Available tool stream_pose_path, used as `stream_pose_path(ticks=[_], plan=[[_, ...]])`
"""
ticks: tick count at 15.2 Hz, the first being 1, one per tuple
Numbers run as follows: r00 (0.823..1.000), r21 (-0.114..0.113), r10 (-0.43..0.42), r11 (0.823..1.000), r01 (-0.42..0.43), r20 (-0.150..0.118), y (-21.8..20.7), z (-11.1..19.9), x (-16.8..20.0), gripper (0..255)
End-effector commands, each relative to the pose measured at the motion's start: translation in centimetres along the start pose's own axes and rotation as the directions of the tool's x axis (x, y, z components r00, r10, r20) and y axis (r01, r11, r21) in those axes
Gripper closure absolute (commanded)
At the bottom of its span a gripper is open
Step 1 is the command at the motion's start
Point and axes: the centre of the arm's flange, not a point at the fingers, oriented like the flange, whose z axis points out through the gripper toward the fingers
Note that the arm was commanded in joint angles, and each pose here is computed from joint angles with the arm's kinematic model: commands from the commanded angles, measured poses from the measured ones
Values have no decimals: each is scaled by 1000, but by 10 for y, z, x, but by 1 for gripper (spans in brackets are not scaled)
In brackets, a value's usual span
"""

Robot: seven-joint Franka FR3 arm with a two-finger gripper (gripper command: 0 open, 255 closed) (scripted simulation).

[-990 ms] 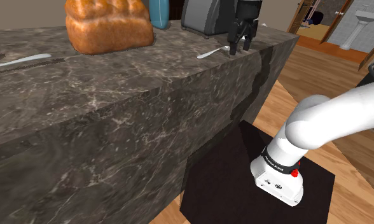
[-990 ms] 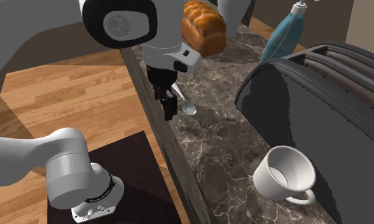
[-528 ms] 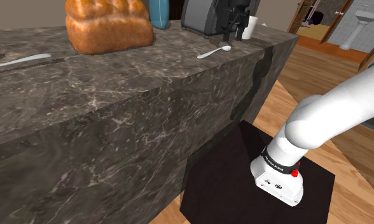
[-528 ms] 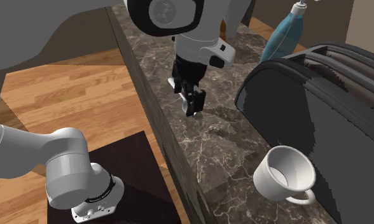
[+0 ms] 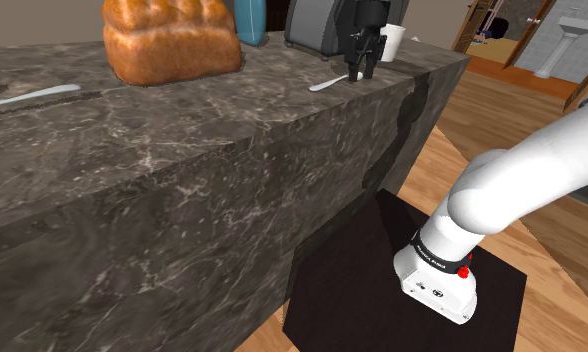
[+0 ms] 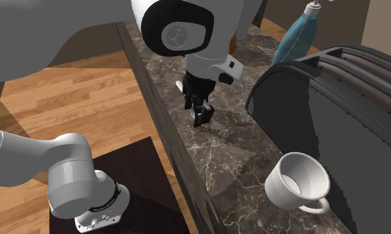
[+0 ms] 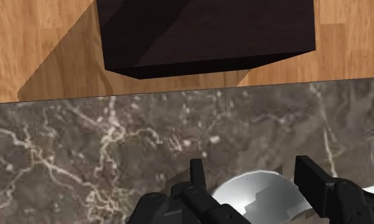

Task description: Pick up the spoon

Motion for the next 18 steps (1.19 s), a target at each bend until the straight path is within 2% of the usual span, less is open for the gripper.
stream_pose_path(ticks=[1,9,18], plan=[[1000,0,0,1000,0,0,0,1,0,255],[1000,0,0,1000,0,0,0,1,0,255],[1000,0,0,1000,0,0,-2,-46,-7,255]])
